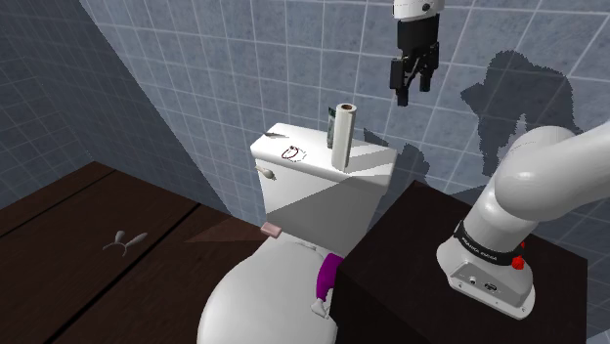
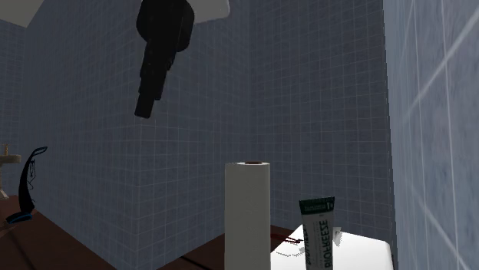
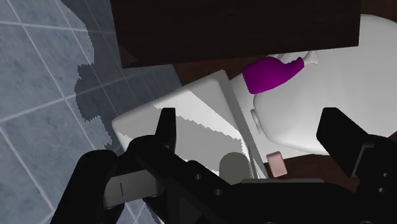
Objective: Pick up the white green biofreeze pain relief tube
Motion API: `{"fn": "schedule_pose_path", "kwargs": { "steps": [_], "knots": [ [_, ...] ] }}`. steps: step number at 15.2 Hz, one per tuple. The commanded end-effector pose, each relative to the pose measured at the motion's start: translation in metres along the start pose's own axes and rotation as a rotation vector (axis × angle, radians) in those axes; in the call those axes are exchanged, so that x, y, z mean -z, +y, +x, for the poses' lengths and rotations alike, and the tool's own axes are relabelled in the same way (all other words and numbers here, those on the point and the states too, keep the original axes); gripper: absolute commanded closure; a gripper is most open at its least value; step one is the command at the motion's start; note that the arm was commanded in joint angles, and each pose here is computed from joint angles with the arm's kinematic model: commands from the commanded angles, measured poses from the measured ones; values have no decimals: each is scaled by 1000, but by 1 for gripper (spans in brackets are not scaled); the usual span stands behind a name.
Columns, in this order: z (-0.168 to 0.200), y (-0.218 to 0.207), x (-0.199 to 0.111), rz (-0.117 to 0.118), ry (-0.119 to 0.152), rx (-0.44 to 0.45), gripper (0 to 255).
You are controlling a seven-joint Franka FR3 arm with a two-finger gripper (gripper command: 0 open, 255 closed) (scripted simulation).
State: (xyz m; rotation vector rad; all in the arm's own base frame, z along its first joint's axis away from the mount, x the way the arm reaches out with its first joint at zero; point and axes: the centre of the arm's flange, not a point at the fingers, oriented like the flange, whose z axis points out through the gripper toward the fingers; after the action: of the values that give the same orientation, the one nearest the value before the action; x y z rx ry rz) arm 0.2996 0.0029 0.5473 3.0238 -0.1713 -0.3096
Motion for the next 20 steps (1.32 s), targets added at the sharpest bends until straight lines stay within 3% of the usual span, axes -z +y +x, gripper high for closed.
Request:
{"fn": "schedule_pose_path", "kwargs": {
  "steps": [1, 20],
  "knots": [
    [0, 0, 0, 0, 0, 0, 0],
    [219, 22, -58, 59, 145, -312, 0]
  ]
}}
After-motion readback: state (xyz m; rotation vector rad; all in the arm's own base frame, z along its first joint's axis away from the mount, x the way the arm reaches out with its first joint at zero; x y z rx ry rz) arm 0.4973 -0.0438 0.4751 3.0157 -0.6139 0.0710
